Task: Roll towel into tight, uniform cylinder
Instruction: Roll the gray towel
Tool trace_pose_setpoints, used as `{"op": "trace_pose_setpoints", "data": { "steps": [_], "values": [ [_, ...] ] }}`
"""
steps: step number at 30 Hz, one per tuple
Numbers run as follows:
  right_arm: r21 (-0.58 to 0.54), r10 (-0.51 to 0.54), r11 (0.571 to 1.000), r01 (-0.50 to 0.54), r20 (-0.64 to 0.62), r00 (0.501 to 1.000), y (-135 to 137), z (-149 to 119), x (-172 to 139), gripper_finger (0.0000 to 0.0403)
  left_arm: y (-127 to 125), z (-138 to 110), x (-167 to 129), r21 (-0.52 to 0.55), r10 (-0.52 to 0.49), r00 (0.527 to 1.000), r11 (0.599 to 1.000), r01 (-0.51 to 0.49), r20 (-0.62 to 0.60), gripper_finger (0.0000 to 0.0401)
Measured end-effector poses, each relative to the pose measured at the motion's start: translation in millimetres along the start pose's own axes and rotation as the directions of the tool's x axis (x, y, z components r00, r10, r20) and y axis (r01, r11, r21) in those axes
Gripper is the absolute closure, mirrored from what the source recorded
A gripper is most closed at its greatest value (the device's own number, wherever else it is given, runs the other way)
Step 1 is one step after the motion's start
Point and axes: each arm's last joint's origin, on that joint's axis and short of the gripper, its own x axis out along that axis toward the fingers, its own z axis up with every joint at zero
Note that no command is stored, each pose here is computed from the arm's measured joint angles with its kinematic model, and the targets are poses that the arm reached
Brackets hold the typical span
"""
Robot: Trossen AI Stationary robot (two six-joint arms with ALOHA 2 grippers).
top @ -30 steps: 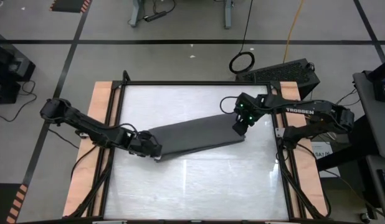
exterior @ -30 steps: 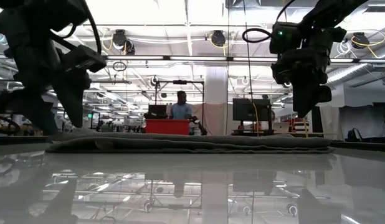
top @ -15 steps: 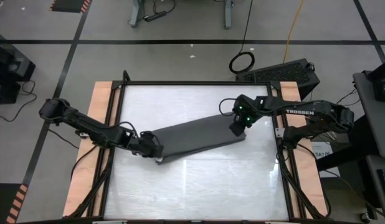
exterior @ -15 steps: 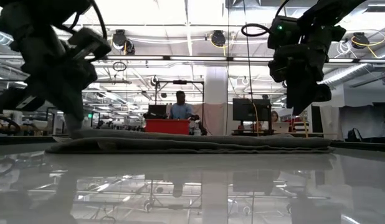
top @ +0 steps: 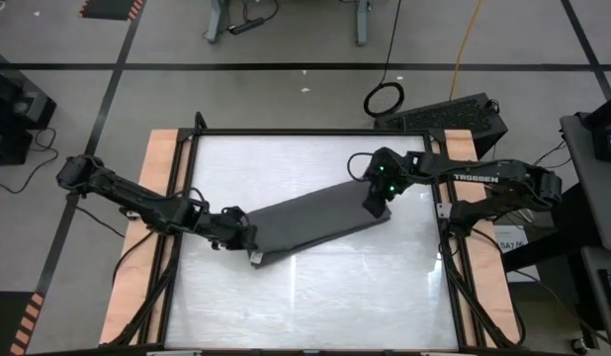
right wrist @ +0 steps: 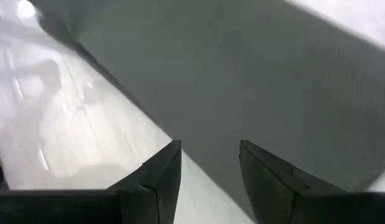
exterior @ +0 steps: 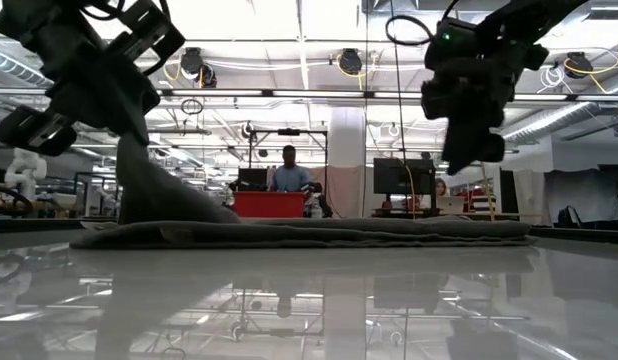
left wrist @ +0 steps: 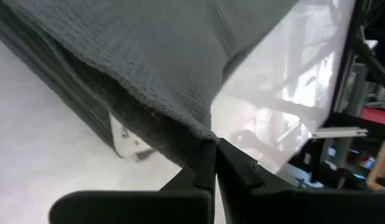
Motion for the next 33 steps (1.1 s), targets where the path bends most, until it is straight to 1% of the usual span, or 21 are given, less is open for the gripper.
{"op": "trace_pose_setpoints", "data": {
  "steps": [5,7,11,13,16,17,19,21,24,26,29,31,33],
  "values": [
    [0.054,0.140,0.988,-0.145,0.080,0.987,8,11,-1,0.0250,-2,-1,0,-0.014,-0.014,0.999,1.000,0.013,-0.042,0.0390],
    [0.083,0.160,0.982,-0.169,0.107,0.981,11,13,-1,0.0250,-2,-2,0,-0.014,-0.014,0.999,1.000,0.014,-0.046,0.0390],
    [0.161,0.169,0.967,-0.195,0.159,0.973,17,17,-1,0.0250,-6,-3,0,0.015,-0.059,0.995,0.998,0.060,-0.082,0.0390],
    [0.156,0.221,0.955,-0.251,0.183,0.958,27,18,0,0.0250,-6,-3,0,0.037,-0.058,0.995,0.997,0.061,-0.083,0.0390],
    [0.134,0.318,0.926,-0.353,0.225,0.921,50,18,1,0.0250,-6,0,0,0.070,-0.052,0.997,0.996,0.056,-0.060,0.0390],
    [0.133,0.327,0.920,-0.367,0.250,0.911,58,17,2,0.0250,-6,2,0,0.086,-0.054,0.997,0.995,0.058,-0.052,0.0390],
    [0.150,0.304,0.920,-0.362,0.308,0.901,72,12,4,0.0250,-7,5,0,0.106,-0.056,0.998,0.993,0.060,-0.041,0.0390],
    [0.170,0.251,0.931,-0.323,0.344,0.905,82,5,6,0.0256,-7,7,0,0.126,-0.057,0.998,0.990,0.061,-0.032,0.0390],
    [0.160,0.187,0.952,-0.261,0.371,0.910,96,-7,15,0.0275,-7,9,0,0.144,-0.060,0.998,0.988,0.060,-0.008,0.0390],
    [0.154,0.161,0.962,-0.226,0.349,0.923,102,-14,26,0.0293,-8,11,0,0.155,-0.066,0.998,0.986,0.063,0.012,0.0390],
    [0.165,0.153,0.964,-0.207,0.292,0.944,111,-23,46,0.0327,-8,11,0,0.163,-0.073,0.997,0.984,0.069,0.014,0.0390],
    [0.160,0.171,0.963,-0.217,0.263,0.950,117,-26,61,0.0349,-8,10,0,0.166,-0.073,0.997,0.984,0.070,0.012,0.0390],
    [0.156,0.210,0.955,-0.251,0.241,0.948,125,-26,74,0.0371,-8,9,0,0.168,-0.073,0.997,0.983,0.070,0.009,0.0390]
  ]
}}
